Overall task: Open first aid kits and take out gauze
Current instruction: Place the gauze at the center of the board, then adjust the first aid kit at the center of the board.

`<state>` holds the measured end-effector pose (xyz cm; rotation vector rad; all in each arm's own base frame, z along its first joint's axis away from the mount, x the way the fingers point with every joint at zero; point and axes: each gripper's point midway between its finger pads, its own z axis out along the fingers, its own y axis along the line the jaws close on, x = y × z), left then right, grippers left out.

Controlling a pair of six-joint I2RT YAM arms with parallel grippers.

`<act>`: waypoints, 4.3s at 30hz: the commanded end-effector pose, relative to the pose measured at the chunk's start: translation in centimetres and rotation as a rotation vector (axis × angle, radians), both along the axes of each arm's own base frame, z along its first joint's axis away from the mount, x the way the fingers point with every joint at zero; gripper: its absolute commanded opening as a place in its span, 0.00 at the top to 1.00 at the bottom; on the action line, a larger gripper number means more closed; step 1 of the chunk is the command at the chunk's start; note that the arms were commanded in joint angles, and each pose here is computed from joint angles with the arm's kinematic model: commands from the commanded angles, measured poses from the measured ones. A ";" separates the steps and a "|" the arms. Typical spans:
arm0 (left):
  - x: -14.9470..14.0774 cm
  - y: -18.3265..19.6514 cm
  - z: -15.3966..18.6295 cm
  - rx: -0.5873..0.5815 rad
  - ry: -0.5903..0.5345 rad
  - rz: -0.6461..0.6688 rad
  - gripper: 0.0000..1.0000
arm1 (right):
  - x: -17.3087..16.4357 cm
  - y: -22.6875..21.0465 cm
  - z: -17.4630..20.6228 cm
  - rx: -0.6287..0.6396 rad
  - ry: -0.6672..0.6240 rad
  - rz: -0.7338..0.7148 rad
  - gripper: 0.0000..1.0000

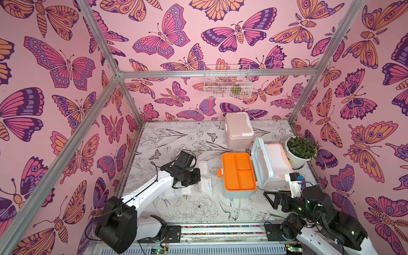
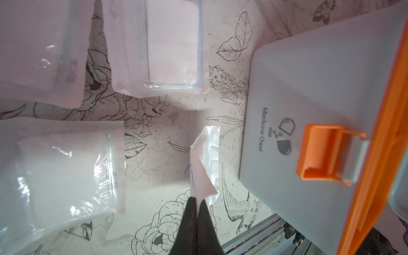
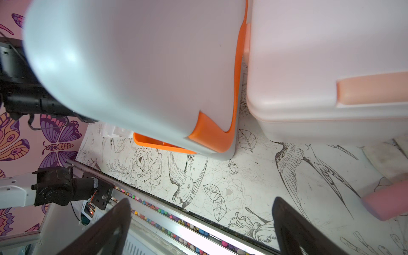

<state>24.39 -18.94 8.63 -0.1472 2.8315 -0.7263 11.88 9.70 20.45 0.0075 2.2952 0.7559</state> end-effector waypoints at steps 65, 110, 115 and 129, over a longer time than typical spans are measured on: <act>-0.2 0.7 7.9 -0.078 -0.352 -0.007 0.00 | -3.3 6.5 2.6 0.271 0.011 0.371 0.11; -1.5 -1.4 7.1 -0.171 -0.368 -0.049 0.00 | 6.6 15.0 2.9 -0.676 -0.114 0.149 0.39; -1.7 -1.6 6.7 -0.185 -0.362 -0.059 0.00 | 8.8 14.5 -0.4 -0.669 0.017 0.103 0.53; -2.0 -3.4 5.9 -0.228 -0.338 -0.103 0.00 | 11.2 12.5 -5.8 -0.733 0.152 0.007 0.59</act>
